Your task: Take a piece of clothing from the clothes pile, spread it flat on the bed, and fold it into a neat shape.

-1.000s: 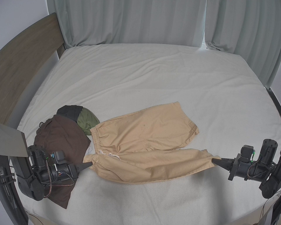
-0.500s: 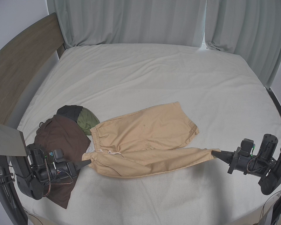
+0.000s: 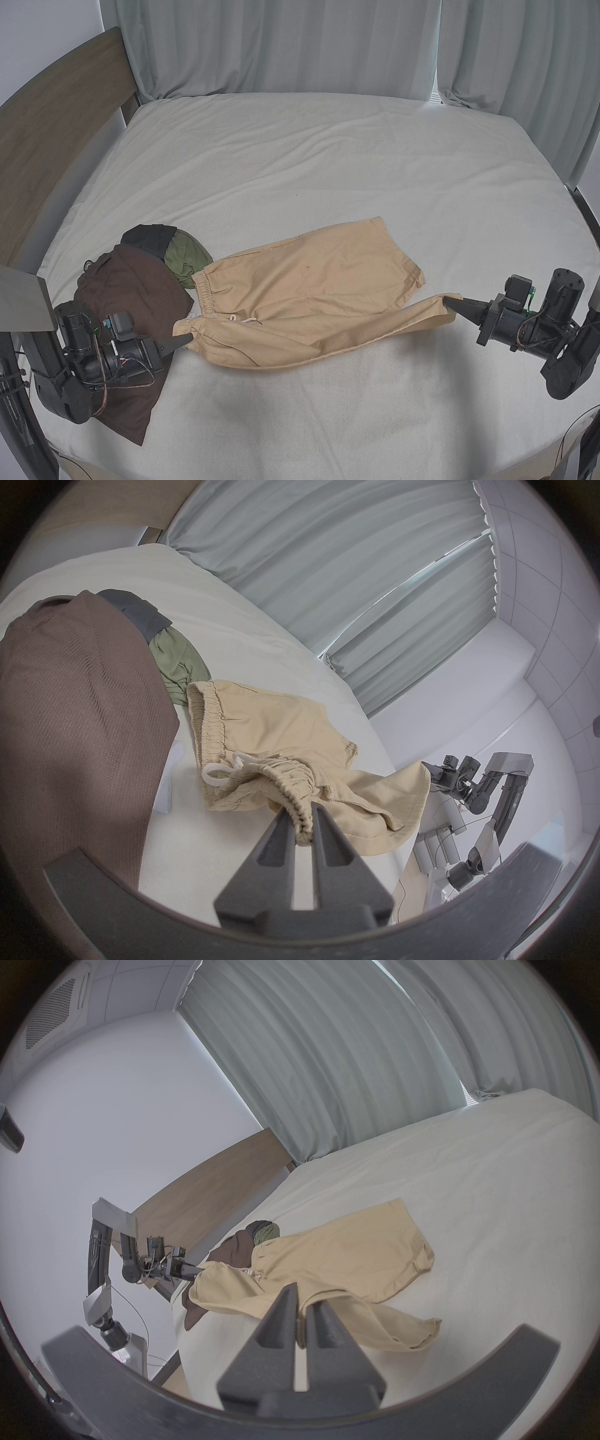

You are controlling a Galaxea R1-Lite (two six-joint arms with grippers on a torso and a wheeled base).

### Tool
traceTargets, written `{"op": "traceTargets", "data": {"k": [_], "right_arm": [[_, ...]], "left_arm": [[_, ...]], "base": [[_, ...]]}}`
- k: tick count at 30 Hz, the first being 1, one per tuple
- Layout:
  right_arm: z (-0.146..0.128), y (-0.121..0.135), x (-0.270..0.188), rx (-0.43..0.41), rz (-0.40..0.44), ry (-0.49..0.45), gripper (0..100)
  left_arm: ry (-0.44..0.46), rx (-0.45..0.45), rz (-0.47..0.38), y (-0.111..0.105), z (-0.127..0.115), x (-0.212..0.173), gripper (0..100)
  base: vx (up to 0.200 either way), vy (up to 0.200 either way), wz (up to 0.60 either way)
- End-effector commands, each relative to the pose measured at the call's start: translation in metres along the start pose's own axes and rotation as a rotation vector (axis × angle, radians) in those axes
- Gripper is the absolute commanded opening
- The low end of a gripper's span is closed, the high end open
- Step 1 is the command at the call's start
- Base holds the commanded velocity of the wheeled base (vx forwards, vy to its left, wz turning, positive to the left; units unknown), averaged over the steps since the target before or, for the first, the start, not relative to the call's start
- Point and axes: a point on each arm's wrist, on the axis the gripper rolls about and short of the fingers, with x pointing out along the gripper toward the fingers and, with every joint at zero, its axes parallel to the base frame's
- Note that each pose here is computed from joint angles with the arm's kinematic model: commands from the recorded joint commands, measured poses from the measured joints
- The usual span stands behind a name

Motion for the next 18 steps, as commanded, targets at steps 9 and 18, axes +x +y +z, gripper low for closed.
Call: {"op": "traceTargets", "data": {"k": [9,18], "right_arm": [[0.016,-0.023,0.025,0.013,0.002,-0.068,0],[0.021,-0.035,0.038,0.025,0.006,-0.097,0]], "left_arm": [[-0.018,-0.016,0.016,0.001,0.003,0.003,0],[-0.044,-0.019,0.037,0.002,0.007,0.007,0]], "base": [[0.0,0.0,0.0],[0.0,0.0,0.0]]}}
